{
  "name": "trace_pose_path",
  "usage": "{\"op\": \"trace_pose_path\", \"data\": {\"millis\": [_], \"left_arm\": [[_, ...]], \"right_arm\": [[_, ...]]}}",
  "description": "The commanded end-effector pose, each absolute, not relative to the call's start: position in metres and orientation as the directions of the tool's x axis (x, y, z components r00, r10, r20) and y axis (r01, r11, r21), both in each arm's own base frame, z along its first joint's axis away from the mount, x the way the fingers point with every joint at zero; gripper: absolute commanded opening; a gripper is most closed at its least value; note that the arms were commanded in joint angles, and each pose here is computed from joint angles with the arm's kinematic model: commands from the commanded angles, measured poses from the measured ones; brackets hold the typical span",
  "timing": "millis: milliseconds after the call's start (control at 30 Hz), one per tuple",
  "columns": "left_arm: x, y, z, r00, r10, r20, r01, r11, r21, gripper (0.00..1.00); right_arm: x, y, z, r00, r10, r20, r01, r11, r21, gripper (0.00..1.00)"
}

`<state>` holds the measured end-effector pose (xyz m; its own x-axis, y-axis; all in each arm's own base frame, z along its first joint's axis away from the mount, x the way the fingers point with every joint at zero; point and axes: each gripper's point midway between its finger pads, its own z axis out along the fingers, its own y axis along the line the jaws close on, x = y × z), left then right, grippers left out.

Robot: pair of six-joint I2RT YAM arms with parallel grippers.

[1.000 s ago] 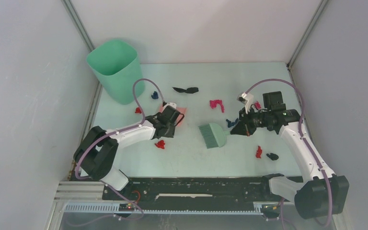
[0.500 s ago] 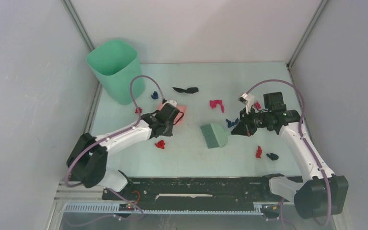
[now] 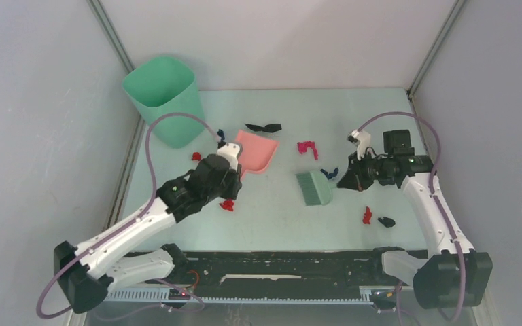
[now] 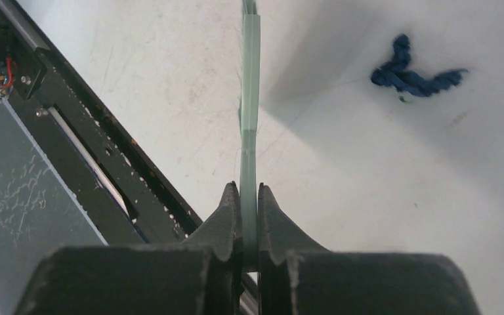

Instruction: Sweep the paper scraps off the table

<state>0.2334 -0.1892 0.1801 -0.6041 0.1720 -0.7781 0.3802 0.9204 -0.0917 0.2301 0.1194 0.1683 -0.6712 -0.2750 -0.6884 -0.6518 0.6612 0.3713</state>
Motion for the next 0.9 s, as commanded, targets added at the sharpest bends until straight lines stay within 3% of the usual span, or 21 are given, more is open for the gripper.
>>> {"op": "trace_pose_path", "data": {"millis": [0,133,233,333,500,667,867], "left_arm": [[0.209,-0.193,0.182,-0.549,0.191,-0.814,0.491,0.861,-0.129,0.0],[0.198,-0.177,0.169,-0.531,0.21,-0.821,0.495,0.863,-0.1,0.0],[0.195,-0.18,0.166,-0.517,0.199,-0.833,0.512,0.851,-0.114,0.0],[0.195,-0.187,0.162,-0.531,0.232,-0.815,0.538,0.835,-0.113,0.0],[0.193,-0.188,0.148,-0.564,0.288,-0.774,0.551,0.829,-0.094,0.0],[0.186,-0.197,0.145,-0.573,0.295,-0.765,0.587,0.799,-0.131,0.0],[0.169,-0.22,0.141,-0.562,0.348,-0.75,0.68,0.711,-0.179,0.0]], "right_arm": [[0.231,0.099,0.215,-0.578,-0.337,-0.743,-0.685,0.695,0.218,0.0],[0.189,0.086,0.23,-0.448,-0.543,-0.71,-0.811,0.582,0.066,0.0],[0.163,0.066,0.216,-0.384,-0.717,-0.582,-0.876,0.482,-0.016,0.0],[0.132,0.05,0.192,-0.401,-0.808,-0.431,-0.909,0.41,0.078,0.0],[0.106,0.04,0.164,-0.397,-0.86,-0.322,-0.918,0.371,0.139,0.0],[0.112,0.024,0.143,-0.417,-0.881,-0.223,-0.909,0.404,0.103,0.0],[0.162,-0.014,0.134,-0.508,-0.844,-0.173,-0.845,0.527,-0.094,0.0]]}}
